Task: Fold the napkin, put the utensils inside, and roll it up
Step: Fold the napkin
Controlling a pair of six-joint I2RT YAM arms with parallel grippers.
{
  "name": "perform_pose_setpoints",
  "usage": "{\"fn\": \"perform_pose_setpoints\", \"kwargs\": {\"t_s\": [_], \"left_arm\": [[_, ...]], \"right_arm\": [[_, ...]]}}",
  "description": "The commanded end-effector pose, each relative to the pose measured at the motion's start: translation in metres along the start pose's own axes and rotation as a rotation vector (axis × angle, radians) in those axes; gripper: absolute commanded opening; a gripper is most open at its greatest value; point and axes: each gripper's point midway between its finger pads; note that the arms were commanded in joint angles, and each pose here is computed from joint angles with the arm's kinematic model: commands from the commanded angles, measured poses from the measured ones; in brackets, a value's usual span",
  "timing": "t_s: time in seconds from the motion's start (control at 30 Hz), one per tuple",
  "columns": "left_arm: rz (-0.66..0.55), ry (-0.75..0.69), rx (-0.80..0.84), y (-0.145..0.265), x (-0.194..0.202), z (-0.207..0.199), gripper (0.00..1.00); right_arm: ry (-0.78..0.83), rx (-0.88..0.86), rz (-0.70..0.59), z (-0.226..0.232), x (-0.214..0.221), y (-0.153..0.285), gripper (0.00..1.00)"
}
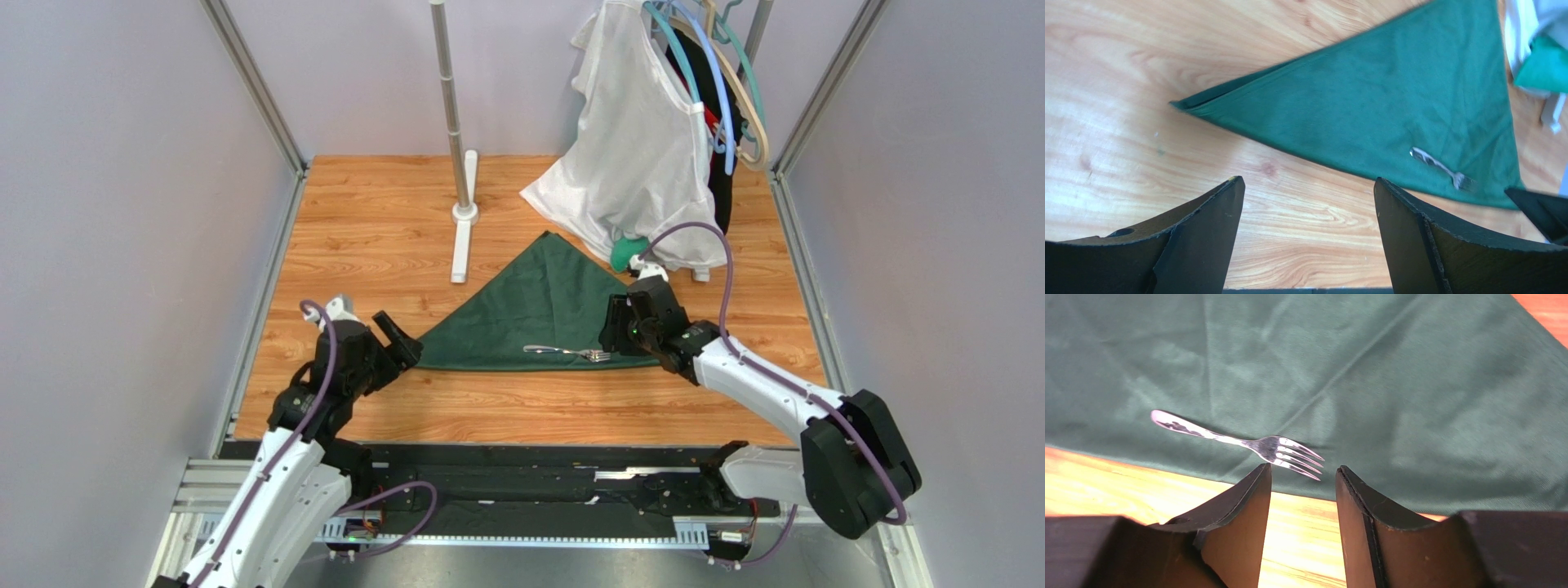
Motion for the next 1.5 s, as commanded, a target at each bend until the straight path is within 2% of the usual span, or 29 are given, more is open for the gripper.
{"fn": "perform_pose_setpoints", "kwargs": {"t_s": [0.0, 0.23, 0.4, 0.53, 0.73, 0.9, 1.23, 1.4, 1.47], "left_arm": [[-0.013, 0.184, -0.146, -0.012, 0.014, 0.031, 0.84], [-0.064, 0.311, -0.214, -0.034, 0.004, 0.041, 0.78], [-0.009, 0.369, -0.309, -0.047, 0.023, 0.061, 0.73], [-0.035, 0.408, -0.342, -0.051, 0.023, 0.07, 0.69], [-0.074, 0.417, -0.37, -0.052, 0.019, 0.078, 0.61], [-0.047, 0.424, -0.387, -0.058, 0.028, 0.085, 0.56], [-0.036, 0.421, -0.387, -0.066, 0.03, 0.089, 0.54], [-0.014, 0.425, -0.379, -0.07, 0.034, 0.089, 0.43], [-0.015, 0.425, -0.375, -0.069, 0.033, 0.088, 0.41]], "right_arm": [[0.027, -0.127, -0.029, 0.035, -0.02, -0.002, 0.47], [0.066, -0.211, -0.015, 0.054, -0.023, 0.004, 0.47], [0.064, -0.221, -0.026, 0.054, -0.025, 0.008, 0.47], [0.06, -0.229, -0.027, 0.055, -0.024, 0.01, 0.47], [0.062, -0.22, -0.01, 0.05, -0.018, 0.007, 0.47], [0.058, -0.222, 0.0, 0.051, -0.017, 0.005, 0.47], [0.055, -0.23, 0.01, 0.053, -0.015, 0.005, 0.47], [0.057, -0.225, 0.01, 0.052, -0.015, 0.005, 0.47], [0.058, -0.225, 0.014, 0.052, -0.014, 0.004, 0.47]]}}
Point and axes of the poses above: each gripper's point midway between its finger pads, its own y axis back along the fingers, its own z axis along the line the jaws close on, x = y × z, and after that the axes turned 14 degrees about -y, right-handed
